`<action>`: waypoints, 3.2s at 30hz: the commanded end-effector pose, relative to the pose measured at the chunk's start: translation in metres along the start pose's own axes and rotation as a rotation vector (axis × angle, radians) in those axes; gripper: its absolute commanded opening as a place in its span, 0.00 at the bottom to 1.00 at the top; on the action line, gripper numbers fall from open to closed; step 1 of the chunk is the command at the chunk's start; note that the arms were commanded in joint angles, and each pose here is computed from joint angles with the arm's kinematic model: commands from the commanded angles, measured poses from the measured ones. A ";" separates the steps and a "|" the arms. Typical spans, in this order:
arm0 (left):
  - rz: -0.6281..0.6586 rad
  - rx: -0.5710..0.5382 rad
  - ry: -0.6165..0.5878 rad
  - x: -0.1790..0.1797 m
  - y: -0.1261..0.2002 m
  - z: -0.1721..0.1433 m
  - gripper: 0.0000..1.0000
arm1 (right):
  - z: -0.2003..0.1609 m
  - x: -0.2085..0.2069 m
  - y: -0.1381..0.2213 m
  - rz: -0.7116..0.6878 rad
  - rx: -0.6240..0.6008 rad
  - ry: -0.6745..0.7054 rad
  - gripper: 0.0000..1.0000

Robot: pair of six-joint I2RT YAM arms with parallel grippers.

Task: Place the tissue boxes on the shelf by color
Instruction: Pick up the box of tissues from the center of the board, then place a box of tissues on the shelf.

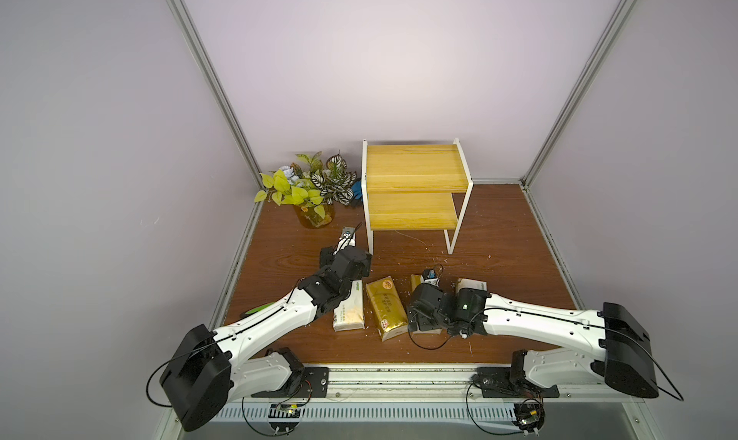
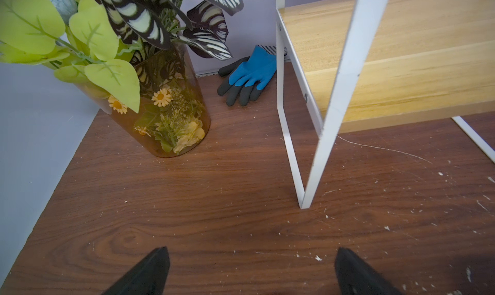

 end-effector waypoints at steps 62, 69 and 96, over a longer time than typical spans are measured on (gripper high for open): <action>-0.018 -0.022 -0.006 -0.008 -0.007 -0.003 1.00 | 0.233 0.008 0.066 0.002 -0.547 -0.067 0.16; -0.026 -0.122 0.031 -0.001 0.003 0.003 1.00 | 0.258 -0.006 0.047 -0.014 -0.537 -0.084 0.17; -0.062 -0.056 0.007 -0.013 -0.003 0.009 1.00 | 0.293 -0.017 0.058 0.039 -0.641 -0.200 0.84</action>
Point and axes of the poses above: each gripper's point midway between its finger pads, its own y axis back along the fingers, its own x axis along the line the jaws close on, z = x × y, the point moved 1 cm from there along y, back along the fingers, and after that the axes turned 10 degrees about -y, right-handed, at the moved point
